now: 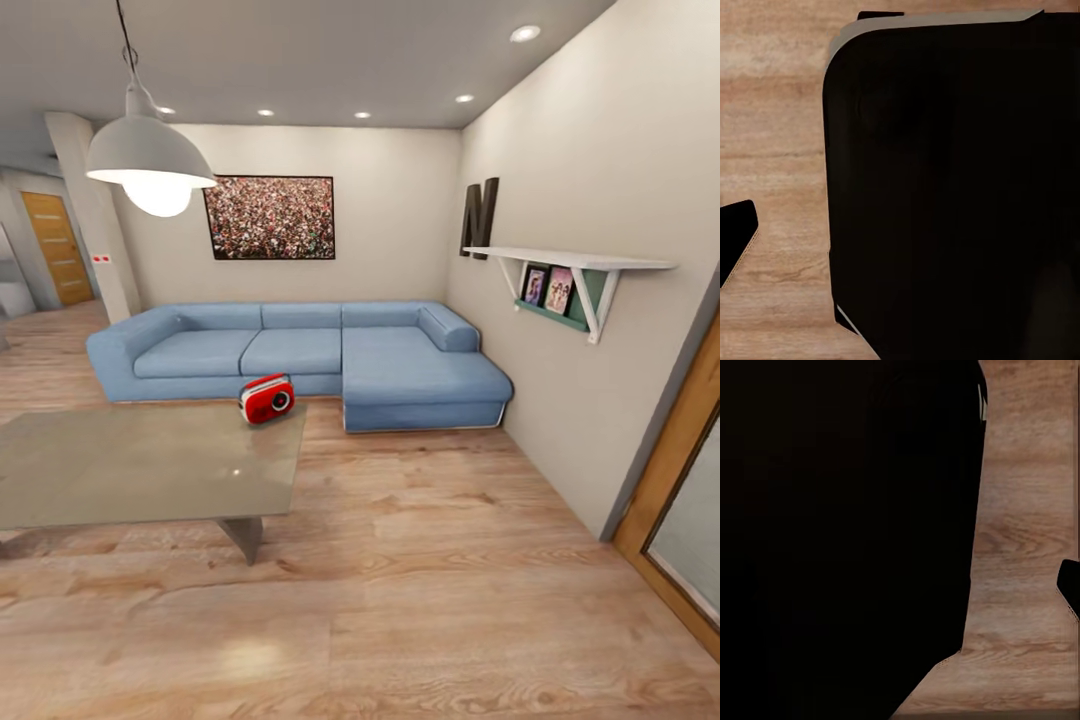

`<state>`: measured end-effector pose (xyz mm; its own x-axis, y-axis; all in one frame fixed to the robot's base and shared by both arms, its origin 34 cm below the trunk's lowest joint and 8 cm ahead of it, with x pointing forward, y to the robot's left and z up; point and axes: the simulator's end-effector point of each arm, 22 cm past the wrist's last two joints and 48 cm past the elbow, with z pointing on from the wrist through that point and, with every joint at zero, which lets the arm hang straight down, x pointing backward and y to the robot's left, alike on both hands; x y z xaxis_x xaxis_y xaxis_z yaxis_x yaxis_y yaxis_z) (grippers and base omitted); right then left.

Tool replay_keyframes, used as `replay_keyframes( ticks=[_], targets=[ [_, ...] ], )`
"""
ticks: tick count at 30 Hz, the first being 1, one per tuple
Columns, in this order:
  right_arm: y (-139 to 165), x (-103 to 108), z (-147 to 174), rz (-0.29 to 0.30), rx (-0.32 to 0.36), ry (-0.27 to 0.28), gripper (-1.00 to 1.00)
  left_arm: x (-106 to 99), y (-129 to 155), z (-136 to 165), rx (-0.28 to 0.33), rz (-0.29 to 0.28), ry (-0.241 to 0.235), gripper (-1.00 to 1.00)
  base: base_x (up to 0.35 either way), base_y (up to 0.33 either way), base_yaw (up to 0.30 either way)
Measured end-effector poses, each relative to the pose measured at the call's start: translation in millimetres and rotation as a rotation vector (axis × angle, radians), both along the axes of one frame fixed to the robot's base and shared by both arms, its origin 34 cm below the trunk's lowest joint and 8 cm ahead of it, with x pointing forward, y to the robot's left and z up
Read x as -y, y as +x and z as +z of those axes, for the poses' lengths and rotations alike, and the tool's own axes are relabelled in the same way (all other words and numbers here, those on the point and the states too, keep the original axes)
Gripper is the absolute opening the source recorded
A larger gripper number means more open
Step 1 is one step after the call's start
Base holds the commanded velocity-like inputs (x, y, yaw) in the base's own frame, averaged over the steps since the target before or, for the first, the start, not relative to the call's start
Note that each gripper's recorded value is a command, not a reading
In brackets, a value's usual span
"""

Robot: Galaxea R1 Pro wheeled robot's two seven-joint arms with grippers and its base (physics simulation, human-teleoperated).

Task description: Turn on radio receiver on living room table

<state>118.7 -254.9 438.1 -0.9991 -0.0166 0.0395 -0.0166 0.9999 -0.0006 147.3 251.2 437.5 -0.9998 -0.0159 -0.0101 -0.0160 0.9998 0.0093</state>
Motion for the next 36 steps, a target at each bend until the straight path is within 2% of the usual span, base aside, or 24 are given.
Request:
replay_keyframes(
  ticks=[17,27,36],
  targets=[
    [-0.2,1.7,0.0,-0.005,-0.002,-0.008,1.00,-0.6,0.0,0.0,0.000,0.001,0.002,1.00,0.320,0.000,-0.001],
    [1.2,1.7,-0.1,-0.001,0.002,-0.011,1.00,0.5,1.1,0.0,0.003,0.002,0.000,1.00,0.321,0.000,-0.195],
    [1.3,2.3,-0.1,-0.002,0.002,-0.011,1.00,0.5,1.5,0.0,0.004,0.001,0.000,1.00,0.321,0.000,-0.040]
  ],
)
